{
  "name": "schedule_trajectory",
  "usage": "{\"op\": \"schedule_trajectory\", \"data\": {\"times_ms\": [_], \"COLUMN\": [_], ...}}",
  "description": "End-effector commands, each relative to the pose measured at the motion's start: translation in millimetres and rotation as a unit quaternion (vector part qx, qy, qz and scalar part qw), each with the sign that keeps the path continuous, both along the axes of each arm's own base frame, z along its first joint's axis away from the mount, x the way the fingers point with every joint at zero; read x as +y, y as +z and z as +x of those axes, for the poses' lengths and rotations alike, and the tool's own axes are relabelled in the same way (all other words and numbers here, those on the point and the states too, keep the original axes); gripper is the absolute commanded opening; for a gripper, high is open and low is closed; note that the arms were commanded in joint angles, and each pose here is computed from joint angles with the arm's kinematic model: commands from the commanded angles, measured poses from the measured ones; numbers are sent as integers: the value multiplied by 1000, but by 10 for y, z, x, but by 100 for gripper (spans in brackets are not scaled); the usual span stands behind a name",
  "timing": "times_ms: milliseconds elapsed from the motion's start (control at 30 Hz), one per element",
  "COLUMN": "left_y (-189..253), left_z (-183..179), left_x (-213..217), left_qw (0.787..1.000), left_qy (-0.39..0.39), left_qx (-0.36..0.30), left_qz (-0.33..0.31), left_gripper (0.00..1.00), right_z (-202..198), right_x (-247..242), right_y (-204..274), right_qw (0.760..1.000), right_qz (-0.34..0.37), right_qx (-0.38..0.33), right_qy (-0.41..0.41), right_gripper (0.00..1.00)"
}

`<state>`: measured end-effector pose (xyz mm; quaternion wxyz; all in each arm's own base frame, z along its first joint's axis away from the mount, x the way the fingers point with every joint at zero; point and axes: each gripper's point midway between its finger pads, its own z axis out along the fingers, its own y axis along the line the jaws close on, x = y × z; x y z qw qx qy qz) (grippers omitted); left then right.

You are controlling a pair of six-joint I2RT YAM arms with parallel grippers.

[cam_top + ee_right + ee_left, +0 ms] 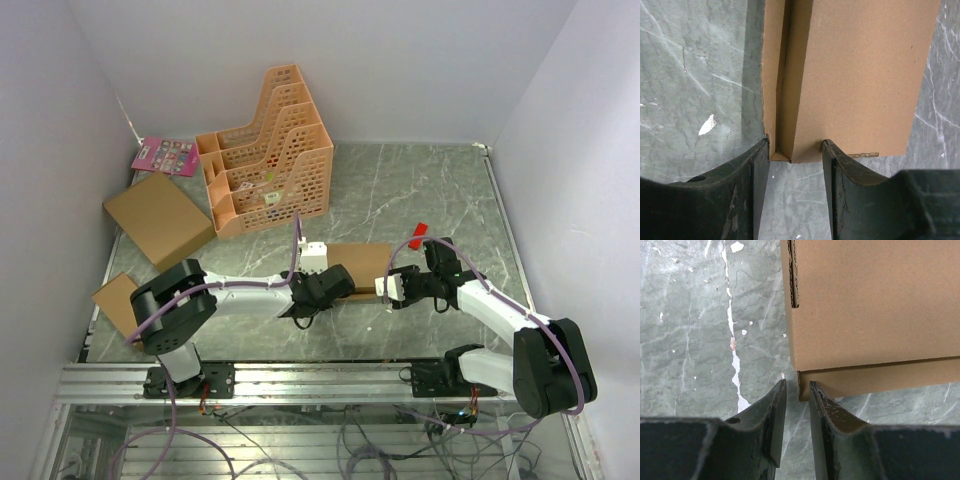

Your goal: Fold the paper box

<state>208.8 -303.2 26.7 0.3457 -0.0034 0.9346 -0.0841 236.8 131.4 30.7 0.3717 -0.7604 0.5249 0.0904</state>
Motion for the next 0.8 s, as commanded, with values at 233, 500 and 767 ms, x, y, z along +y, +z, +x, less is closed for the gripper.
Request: {"op": "schedule_trajectory", "data": {"times_ms": [233,500,767], "left_y": [209,516,349], "left_z": [-35,-105,-334], "left_x": [57,-52,49], "left_qw": [1000,994,982], "left_qy": [-21,-91,-180], "left_qx": [0,-30,-8], "left_qz": [8,-51,-54], "left_gripper": [42,49,48], "right_z": [-218,-220,-217], "right_x": [-76,-75,-71], "right_y": [-194,-201,-205], "right_qw": [998,998,998], "right_qz": [-22,-22,-23], "right_qx": [58,59,59], "right_qy": [-11,-10,-10], "right_gripper": [44,44,44]}}
